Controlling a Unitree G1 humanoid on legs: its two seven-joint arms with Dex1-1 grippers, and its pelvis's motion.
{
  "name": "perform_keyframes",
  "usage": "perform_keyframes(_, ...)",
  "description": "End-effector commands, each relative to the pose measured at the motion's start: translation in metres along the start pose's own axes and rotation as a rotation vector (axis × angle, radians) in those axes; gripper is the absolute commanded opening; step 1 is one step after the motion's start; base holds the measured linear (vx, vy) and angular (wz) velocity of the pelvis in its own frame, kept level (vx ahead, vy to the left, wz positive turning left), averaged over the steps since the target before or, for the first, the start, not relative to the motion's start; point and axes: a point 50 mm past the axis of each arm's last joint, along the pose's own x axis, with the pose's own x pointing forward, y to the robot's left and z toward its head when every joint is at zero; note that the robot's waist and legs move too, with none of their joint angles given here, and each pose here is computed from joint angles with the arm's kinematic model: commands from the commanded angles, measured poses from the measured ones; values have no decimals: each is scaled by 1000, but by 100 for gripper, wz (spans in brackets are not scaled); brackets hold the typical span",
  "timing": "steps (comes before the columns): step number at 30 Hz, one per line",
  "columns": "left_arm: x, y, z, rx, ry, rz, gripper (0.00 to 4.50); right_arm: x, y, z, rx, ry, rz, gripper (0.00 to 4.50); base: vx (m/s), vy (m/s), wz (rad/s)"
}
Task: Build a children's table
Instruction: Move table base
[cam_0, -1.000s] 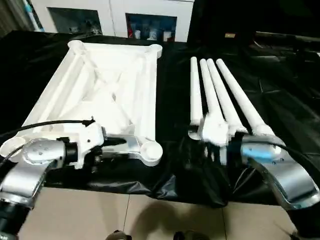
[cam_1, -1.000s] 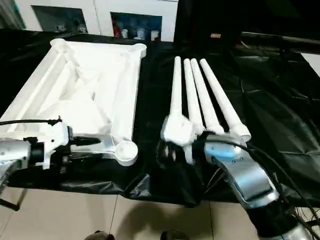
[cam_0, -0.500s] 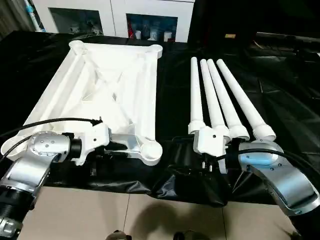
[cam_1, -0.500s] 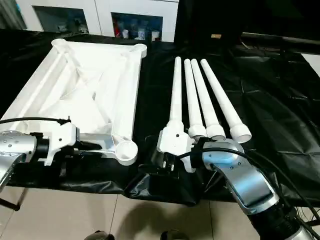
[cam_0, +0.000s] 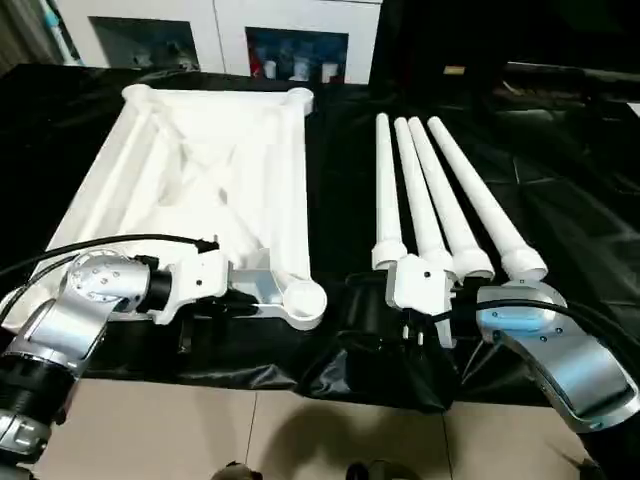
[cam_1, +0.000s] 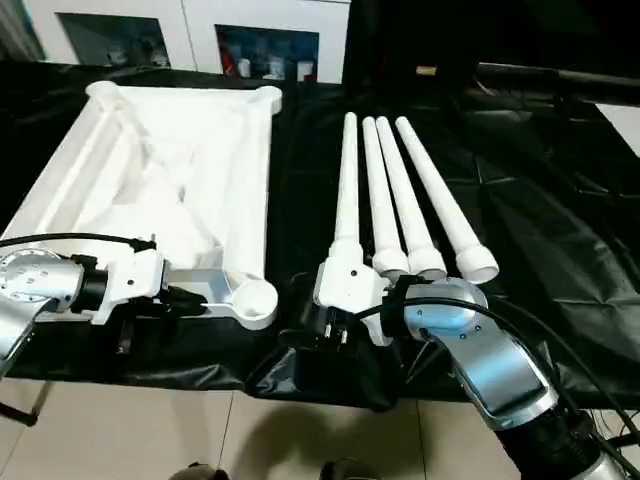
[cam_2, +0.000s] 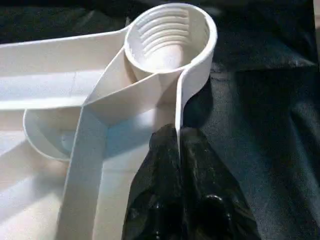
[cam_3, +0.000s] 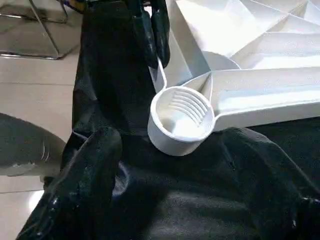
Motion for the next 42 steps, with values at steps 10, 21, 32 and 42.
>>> perform_keyframes(10,1,23,-14,37,128,201,1,0,-5,7,-29,-6,-39,350,0,0,0)
perform_keyframes(21,2,42,-6,122,94,323,1,0,-10,7,-36,1,-87,350,0,0,0)
perform_keyframes(32,9,37,8,180,-48,268,1,-1,-10,7,-38,0,-99,350,0,0,0)
perform_keyframes(42,-4,34,6,109,-121,282,66,-1,-9,7,4,-18,-100,350,0,0,0)
